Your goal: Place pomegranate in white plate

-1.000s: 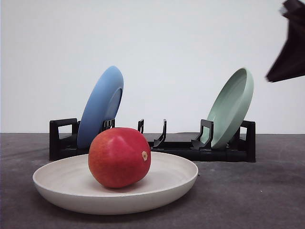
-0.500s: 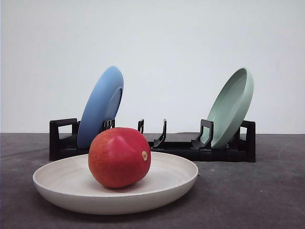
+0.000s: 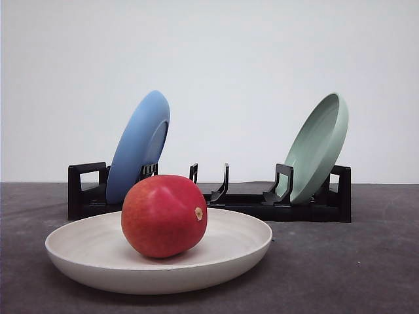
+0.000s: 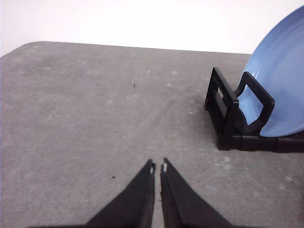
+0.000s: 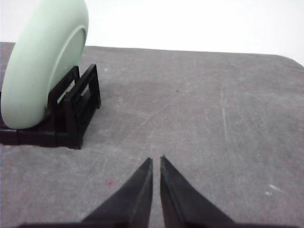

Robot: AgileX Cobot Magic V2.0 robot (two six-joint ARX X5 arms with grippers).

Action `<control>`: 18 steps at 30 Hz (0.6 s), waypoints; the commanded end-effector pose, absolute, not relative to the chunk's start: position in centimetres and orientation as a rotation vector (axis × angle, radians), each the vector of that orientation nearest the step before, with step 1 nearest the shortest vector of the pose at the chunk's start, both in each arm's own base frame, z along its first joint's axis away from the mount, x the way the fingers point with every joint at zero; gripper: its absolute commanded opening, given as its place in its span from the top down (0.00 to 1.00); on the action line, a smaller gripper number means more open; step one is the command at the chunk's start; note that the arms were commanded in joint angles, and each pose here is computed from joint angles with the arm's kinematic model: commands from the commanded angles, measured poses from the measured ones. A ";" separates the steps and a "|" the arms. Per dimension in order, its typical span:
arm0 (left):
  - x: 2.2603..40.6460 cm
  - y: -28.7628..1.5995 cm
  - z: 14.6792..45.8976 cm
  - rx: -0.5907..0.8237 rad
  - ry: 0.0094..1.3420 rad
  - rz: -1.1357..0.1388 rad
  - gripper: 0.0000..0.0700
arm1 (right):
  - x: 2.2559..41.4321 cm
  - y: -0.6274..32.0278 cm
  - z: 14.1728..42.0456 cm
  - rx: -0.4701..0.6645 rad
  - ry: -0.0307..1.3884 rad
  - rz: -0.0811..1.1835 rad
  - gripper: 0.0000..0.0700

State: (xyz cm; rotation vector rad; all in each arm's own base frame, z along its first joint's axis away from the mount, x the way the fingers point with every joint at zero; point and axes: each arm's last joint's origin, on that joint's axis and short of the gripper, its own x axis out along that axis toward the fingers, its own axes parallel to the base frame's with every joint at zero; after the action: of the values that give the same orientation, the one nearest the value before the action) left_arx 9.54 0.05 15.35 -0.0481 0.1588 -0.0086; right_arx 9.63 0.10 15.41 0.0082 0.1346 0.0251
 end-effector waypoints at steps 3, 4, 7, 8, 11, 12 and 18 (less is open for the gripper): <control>9.6 0.1 15.2 -0.047 0.154 -0.006 1.00 | 9.7 0.1 15.5 0.016 0.116 0.020 0.97; 9.6 0.1 15.2 -0.047 0.154 -0.006 1.00 | 9.7 0.1 15.5 0.016 0.113 0.021 0.97; 9.6 0.1 15.2 -0.047 0.154 -0.006 1.00 | 9.7 0.1 15.6 0.016 0.101 0.020 0.97; 9.6 0.1 15.2 -0.047 0.154 -0.006 1.00 | 9.7 0.1 15.7 0.016 0.097 0.020 0.97; 9.6 0.1 15.2 -0.047 0.154 -0.006 1.00 | 9.7 0.1 15.7 0.016 0.094 0.020 0.97; 9.6 0.1 15.2 -0.047 0.154 -0.006 1.00 | 9.7 0.1 15.7 0.016 0.094 0.020 0.97; 9.6 0.1 15.2 -0.047 0.154 -0.006 1.00 | 9.7 0.1 15.7 0.016 0.094 0.020 0.97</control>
State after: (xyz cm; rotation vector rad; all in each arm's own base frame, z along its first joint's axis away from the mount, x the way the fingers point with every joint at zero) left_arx 9.54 0.05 15.34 -0.0481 0.1591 -0.0086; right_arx 9.66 0.10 15.71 0.0080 0.1049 0.0252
